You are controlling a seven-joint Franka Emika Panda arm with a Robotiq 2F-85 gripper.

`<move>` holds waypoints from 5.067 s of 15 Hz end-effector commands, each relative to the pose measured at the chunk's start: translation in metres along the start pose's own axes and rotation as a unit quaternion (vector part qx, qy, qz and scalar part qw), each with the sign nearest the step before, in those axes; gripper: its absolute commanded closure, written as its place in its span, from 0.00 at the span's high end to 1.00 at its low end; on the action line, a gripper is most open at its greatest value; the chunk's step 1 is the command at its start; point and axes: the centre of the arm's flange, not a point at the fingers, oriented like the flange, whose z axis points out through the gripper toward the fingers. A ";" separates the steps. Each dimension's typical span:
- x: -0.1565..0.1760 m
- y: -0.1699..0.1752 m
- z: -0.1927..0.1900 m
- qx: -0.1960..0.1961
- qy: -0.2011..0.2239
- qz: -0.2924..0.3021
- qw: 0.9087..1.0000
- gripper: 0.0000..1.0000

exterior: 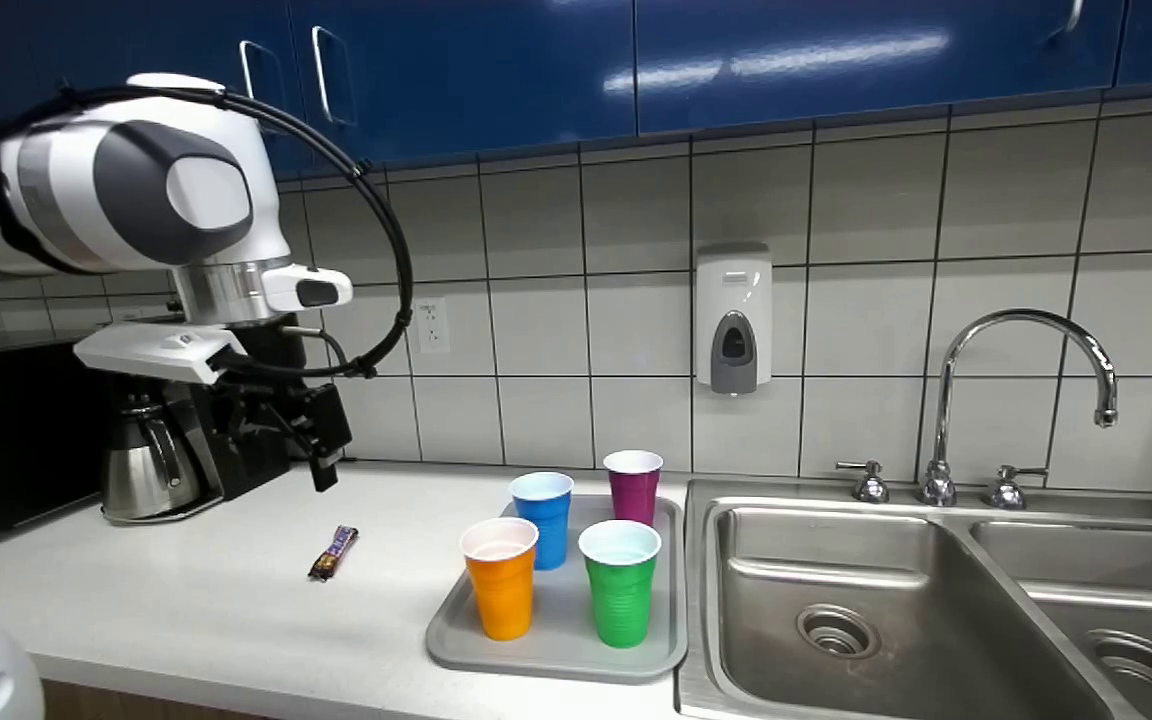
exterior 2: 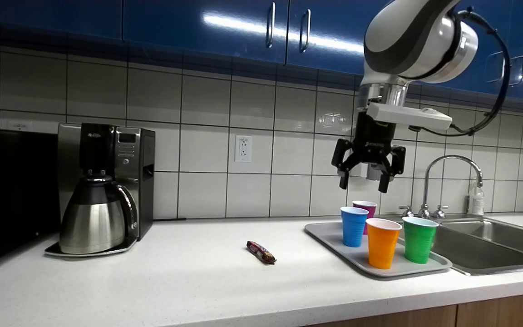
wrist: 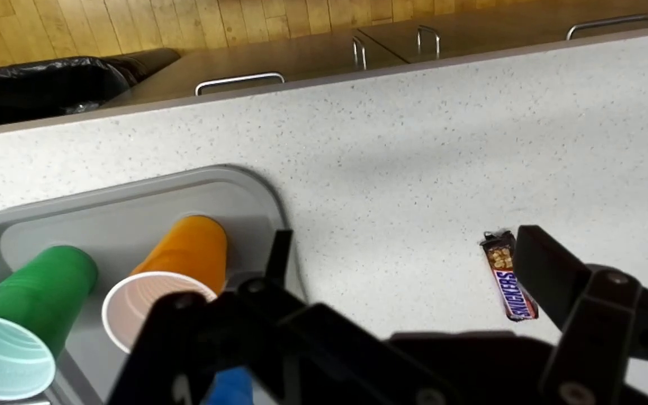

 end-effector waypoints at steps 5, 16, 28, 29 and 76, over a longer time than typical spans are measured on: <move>0.012 0.015 0.014 -0.025 0.053 0.036 0.998 1.00; 0.047 0.053 0.035 -0.037 0.079 0.072 0.994 1.00; 0.095 0.083 0.077 -0.039 0.076 0.084 0.993 1.00; 0.100 0.084 0.082 -0.038 0.073 0.084 0.993 1.00; 0.121 0.071 0.093 -0.043 0.064 0.082 0.994 0.01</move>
